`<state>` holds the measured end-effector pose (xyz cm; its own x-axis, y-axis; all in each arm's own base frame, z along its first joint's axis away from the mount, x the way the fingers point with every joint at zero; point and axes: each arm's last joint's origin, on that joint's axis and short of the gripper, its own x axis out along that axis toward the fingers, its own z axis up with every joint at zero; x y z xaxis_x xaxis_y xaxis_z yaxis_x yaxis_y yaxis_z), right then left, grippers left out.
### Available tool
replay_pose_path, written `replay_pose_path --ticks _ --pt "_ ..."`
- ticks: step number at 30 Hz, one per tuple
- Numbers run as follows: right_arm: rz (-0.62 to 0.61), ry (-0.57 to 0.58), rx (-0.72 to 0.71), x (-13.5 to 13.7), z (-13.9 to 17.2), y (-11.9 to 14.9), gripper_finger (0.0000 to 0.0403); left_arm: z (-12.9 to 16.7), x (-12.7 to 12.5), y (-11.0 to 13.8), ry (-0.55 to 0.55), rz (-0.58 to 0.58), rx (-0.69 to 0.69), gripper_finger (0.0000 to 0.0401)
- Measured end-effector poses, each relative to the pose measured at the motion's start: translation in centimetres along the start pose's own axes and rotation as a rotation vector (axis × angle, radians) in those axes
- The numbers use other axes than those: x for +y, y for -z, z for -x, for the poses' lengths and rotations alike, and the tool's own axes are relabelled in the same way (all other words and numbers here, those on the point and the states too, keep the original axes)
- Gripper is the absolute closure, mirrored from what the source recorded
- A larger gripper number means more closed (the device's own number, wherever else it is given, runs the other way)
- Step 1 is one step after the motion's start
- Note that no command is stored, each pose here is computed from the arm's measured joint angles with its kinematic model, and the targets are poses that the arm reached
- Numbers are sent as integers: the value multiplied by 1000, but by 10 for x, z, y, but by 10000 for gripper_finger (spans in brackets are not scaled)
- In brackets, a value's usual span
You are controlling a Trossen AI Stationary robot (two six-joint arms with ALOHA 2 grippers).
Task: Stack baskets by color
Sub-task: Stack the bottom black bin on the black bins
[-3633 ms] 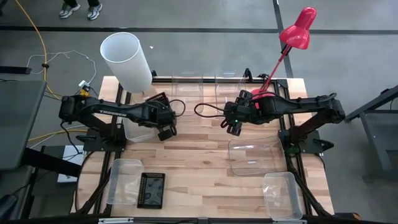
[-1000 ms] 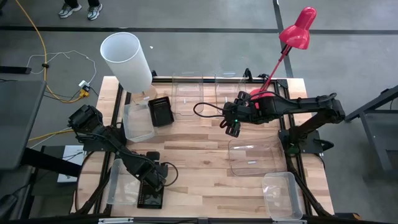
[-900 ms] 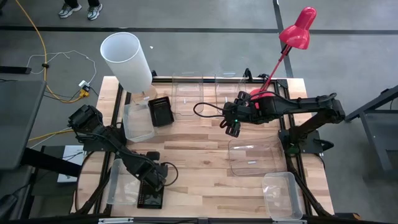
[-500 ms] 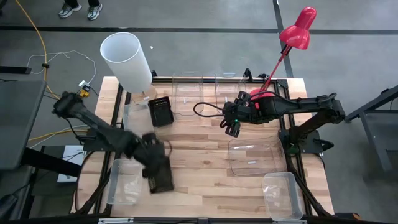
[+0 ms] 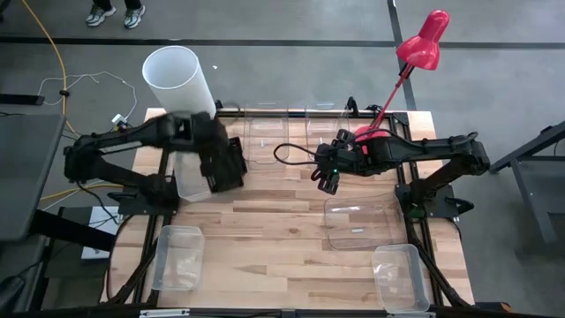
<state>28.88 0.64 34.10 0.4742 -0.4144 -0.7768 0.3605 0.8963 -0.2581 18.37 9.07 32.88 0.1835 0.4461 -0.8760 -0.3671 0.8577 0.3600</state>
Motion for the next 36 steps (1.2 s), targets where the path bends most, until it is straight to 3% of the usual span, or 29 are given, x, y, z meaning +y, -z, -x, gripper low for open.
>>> replay_pose_path --ticks 4,8,15,23,31,36 --pt "-23 0 1 0 0 0 167 -26 26 -8 9 12 46 401" --pt "-36 0 1 0 0 0 167 -44 35 -16 58 5 37 401" --pt "-53 0 1 0 0 0 167 -58 38 -27 45 -29 6 401" --pt "-75 1 3 0 0 0 167 -65 35 -20 38 -56 56 401" --pt "-76 0 3 0 0 0 167 -77 32 -14 -31 -9 99 401" --pt "-85 1 3 0 0 0 167 -80 30 -10 -19 9 127 401"
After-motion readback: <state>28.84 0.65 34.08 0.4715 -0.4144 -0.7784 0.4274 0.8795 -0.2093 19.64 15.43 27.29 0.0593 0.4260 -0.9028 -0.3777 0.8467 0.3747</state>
